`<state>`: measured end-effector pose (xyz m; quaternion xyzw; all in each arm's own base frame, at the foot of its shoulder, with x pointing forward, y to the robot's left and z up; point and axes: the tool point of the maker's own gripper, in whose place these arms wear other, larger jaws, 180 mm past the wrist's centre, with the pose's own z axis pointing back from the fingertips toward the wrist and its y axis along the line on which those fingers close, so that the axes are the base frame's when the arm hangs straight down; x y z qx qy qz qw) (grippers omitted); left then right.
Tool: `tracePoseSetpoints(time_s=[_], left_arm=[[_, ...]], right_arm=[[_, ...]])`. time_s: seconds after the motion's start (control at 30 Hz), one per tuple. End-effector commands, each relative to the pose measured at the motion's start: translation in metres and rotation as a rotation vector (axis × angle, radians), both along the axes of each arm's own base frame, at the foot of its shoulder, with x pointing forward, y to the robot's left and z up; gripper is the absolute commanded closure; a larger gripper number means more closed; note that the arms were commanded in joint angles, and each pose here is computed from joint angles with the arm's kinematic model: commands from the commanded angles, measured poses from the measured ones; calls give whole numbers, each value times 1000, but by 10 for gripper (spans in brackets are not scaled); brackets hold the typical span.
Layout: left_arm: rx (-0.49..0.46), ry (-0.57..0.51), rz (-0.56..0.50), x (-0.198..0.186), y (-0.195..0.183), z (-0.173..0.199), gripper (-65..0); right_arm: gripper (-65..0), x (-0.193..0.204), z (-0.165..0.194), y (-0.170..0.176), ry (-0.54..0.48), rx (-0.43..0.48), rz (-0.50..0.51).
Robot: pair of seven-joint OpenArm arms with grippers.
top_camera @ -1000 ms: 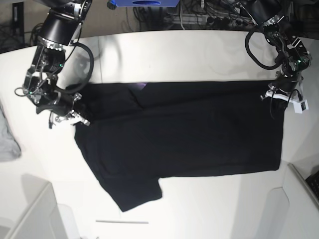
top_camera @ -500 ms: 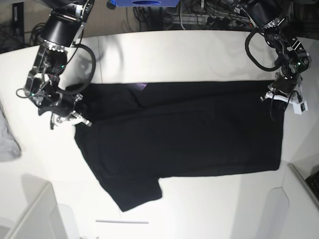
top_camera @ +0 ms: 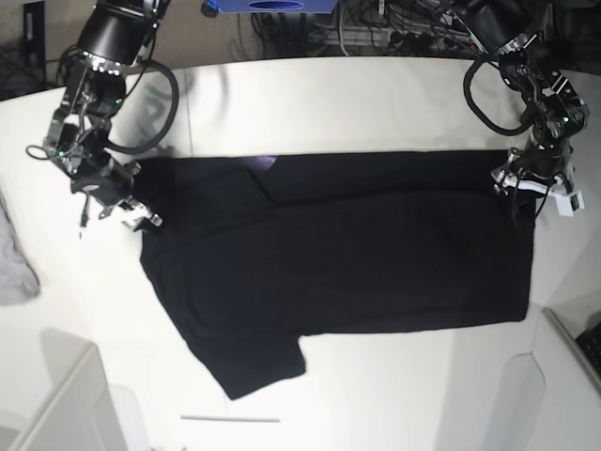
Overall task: Fold the T-shirt properly
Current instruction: 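Drag the shirt further with both grippers to straighten it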
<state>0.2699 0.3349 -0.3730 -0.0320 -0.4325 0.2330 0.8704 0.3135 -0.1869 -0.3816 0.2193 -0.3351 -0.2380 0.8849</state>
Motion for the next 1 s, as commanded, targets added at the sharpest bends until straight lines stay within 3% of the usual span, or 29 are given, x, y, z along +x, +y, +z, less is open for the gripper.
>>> tracePoseSetpoints(time_s=[0.0, 0.17, 0.27, 0.33, 0.53, 0.8, 0.97], left_arm=[[52, -79, 29, 4, 18, 28, -476], [122, -135, 92, -25, 50, 52, -474], [151, -109, 78, -48, 56, 48, -474], [148, -77, 61, -61, 52, 37, -474], [69, 6, 59, -84, 42, -1, -474], [5, 41, 28, -88, 33, -27, -474], [-30, 36, 38, -79, 30, -35, -472]], right_arm=[[-270, 6, 19, -8, -70, -20, -33], [-273, -27, 39, -29, -112, -86, -191], [-278, -51, 41, -31, -110, -119, -205], [-282, -66, 29, -25, -68, -95, -219], [-435, -91, -2, -7, 26, -12, -275], [-443, -92, -41, -25, 113, 49, -385], [-440, -84, -47, -34, 121, 43, -387]])
